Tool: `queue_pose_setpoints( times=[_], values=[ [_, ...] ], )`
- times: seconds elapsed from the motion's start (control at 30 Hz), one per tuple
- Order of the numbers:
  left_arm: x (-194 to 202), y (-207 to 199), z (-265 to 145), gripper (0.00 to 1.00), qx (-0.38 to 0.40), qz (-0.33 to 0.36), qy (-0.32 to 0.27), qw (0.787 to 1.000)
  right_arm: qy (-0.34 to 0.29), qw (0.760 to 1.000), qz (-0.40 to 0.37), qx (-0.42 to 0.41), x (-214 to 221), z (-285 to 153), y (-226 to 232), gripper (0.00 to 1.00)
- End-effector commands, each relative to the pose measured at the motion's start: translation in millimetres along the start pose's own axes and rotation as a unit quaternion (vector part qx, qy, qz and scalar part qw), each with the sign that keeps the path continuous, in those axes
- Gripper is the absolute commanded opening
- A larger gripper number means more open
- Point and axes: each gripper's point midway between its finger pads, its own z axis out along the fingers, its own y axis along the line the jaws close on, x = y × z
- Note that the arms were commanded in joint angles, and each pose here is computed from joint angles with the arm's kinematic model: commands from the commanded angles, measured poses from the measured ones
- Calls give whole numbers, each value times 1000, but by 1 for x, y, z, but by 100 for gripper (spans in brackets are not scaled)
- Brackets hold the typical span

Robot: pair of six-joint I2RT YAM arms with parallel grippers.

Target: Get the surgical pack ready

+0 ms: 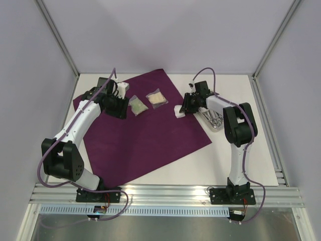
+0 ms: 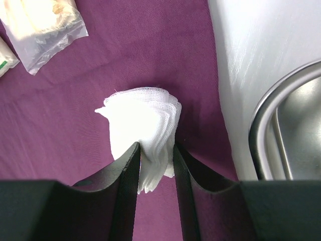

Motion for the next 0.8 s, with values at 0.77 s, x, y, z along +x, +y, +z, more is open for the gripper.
queue_pose_setpoints(
  times=[0.77],
  values=[
    [-6, -2, -5, 60, 7, 15, -12, 1000, -35, 996, -43, -76, -28, -38, 51, 0]
  ],
)
